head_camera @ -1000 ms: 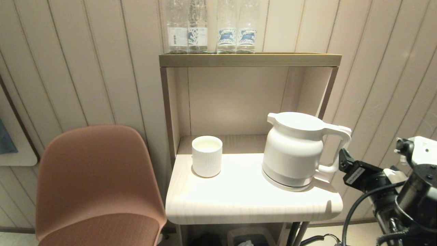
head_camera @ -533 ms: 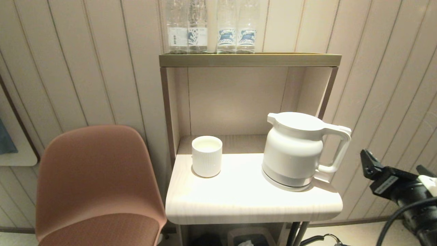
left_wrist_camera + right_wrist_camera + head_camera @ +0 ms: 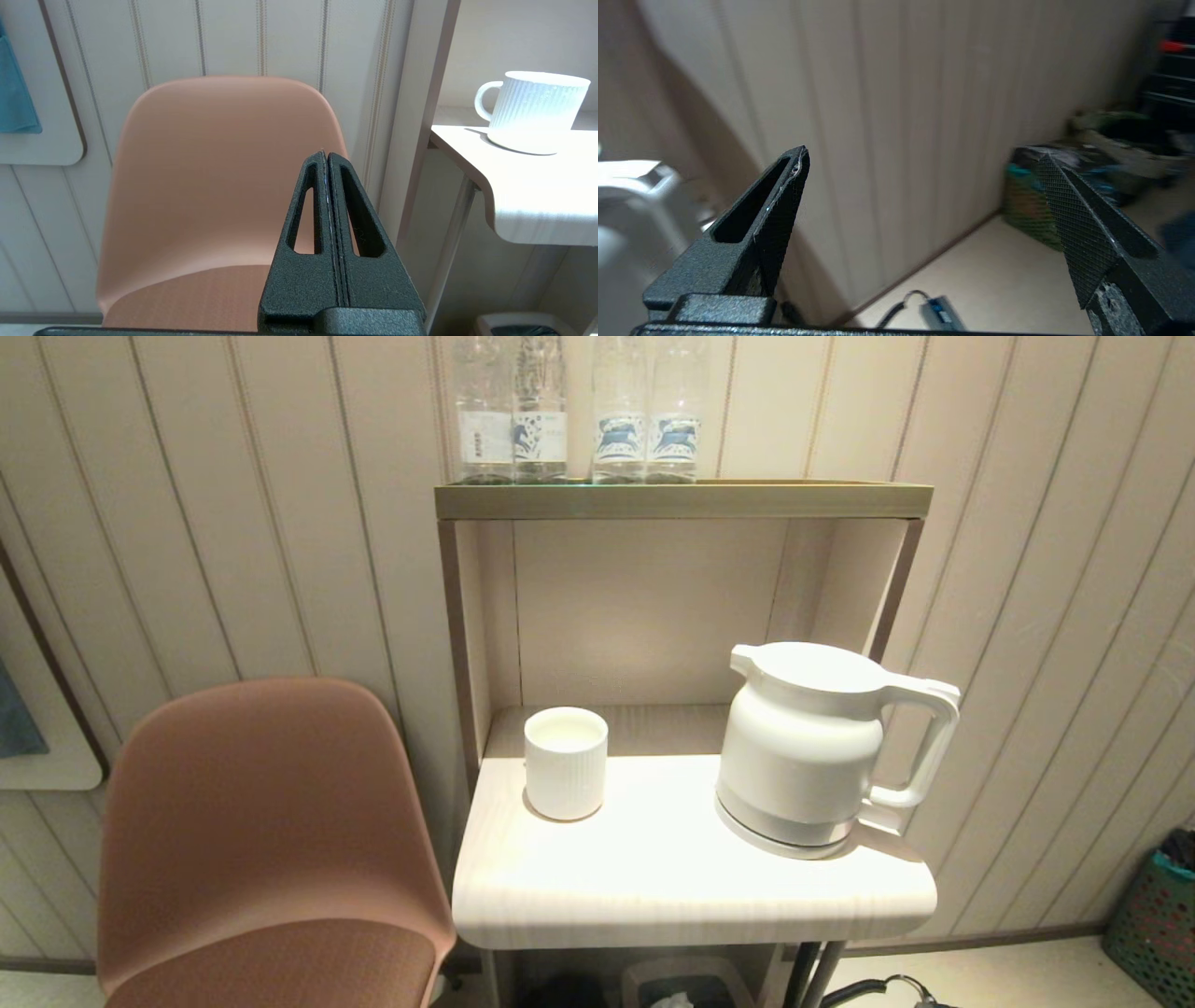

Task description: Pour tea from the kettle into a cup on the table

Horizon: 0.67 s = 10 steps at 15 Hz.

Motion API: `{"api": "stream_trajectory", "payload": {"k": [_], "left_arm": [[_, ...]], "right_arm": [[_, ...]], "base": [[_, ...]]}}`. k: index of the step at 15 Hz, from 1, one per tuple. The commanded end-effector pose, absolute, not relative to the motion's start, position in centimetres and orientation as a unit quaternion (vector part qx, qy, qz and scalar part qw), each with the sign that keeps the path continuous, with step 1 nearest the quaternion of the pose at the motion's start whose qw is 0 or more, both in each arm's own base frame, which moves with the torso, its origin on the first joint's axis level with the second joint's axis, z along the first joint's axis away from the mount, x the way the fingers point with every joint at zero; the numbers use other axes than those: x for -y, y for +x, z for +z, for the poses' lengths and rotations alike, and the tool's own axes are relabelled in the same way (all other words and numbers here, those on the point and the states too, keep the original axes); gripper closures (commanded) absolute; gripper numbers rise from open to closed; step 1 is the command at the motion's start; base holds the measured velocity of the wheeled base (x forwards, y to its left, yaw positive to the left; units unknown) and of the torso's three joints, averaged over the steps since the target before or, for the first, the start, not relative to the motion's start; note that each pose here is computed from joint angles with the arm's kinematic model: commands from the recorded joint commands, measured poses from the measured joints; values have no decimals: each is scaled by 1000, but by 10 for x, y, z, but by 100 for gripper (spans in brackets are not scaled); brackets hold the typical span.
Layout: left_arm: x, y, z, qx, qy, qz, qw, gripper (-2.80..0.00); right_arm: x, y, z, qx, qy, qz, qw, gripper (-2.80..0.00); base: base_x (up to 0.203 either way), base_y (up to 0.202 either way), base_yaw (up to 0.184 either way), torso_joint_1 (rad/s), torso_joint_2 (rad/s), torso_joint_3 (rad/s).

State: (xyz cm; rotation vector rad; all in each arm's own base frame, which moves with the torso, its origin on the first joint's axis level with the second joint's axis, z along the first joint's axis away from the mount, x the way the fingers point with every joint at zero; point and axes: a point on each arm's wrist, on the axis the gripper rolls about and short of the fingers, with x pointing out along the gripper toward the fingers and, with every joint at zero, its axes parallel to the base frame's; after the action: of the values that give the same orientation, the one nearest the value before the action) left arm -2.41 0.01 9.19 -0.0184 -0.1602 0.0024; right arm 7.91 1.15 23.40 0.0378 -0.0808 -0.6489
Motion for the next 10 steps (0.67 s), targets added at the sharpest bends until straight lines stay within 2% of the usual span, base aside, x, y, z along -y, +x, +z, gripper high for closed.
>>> {"api": "stream_trajectory", "payload": {"k": [1, 4, 9, 10], "left_arm": [[0, -24, 92, 81, -9, 2, 997, 0], [0, -24, 92, 80, -9, 2, 997, 0], [0, -24, 92, 81, -9, 2, 997, 0], [0, -24, 92, 81, -9, 2, 997, 0]], "right_arm": [[7, 42, 254, 61, 31, -354, 933, -280], [20, 1, 284, 72, 30, -396, 915, -280], [22, -12, 272, 74, 30, -395, 915, -280], [23, -13, 269, 73, 29, -396, 915, 0]], "base": [[0, 0, 0, 0, 0, 0], [0, 0, 0, 0, 0, 0], [0, 0, 0, 0, 0, 0], [0, 0, 0, 0, 0, 0]]}}
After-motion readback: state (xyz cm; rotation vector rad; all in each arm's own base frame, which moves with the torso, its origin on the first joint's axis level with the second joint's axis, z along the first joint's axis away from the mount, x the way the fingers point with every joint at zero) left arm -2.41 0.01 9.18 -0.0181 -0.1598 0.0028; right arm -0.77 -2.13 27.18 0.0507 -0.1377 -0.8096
